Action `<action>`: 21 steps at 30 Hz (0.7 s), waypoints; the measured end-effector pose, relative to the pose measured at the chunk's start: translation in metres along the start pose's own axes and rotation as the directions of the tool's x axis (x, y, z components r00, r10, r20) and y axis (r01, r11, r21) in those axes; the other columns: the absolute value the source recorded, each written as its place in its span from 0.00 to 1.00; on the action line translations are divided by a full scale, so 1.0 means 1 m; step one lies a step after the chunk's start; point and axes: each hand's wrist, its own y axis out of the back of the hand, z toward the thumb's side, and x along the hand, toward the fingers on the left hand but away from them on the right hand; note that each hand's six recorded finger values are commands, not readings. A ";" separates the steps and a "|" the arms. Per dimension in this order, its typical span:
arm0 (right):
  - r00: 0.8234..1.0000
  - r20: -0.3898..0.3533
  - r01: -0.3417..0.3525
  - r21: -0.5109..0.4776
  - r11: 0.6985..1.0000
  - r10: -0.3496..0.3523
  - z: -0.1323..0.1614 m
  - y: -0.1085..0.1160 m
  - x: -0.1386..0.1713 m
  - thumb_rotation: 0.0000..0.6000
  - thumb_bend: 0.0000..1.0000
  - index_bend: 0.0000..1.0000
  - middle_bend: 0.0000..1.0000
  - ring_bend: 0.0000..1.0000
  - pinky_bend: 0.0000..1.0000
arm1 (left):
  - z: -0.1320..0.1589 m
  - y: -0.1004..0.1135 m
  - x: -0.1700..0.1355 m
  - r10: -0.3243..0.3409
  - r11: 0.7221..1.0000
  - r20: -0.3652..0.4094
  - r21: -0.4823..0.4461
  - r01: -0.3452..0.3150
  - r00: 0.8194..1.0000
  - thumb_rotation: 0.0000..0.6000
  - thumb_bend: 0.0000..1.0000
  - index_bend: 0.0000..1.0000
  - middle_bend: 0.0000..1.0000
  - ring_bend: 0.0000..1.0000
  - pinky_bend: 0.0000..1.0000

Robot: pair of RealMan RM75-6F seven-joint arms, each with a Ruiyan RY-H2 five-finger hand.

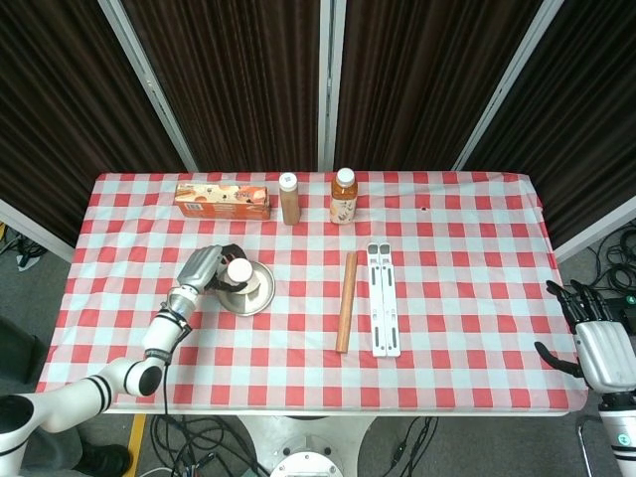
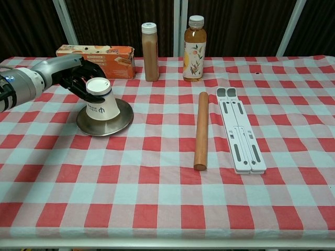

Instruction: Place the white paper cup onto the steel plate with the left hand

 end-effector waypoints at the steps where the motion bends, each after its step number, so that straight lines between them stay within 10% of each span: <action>1: 1.000 0.000 0.001 0.001 1.000 -0.001 0.000 0.000 0.000 1.00 0.15 0.04 0.18 0.00 0.07 | -0.001 -0.001 0.000 -0.005 1.000 -0.002 -0.007 0.005 1.000 1.00 0.28 0.34 0.42 0.30 0.37; 21: 1.000 0.001 -0.003 0.002 1.000 0.003 0.001 -0.001 0.001 1.00 0.15 0.04 0.19 0.00 0.07 | -0.003 -0.012 -0.009 -0.023 0.999 0.027 0.026 0.022 0.999 1.00 0.28 0.42 0.49 0.33 0.36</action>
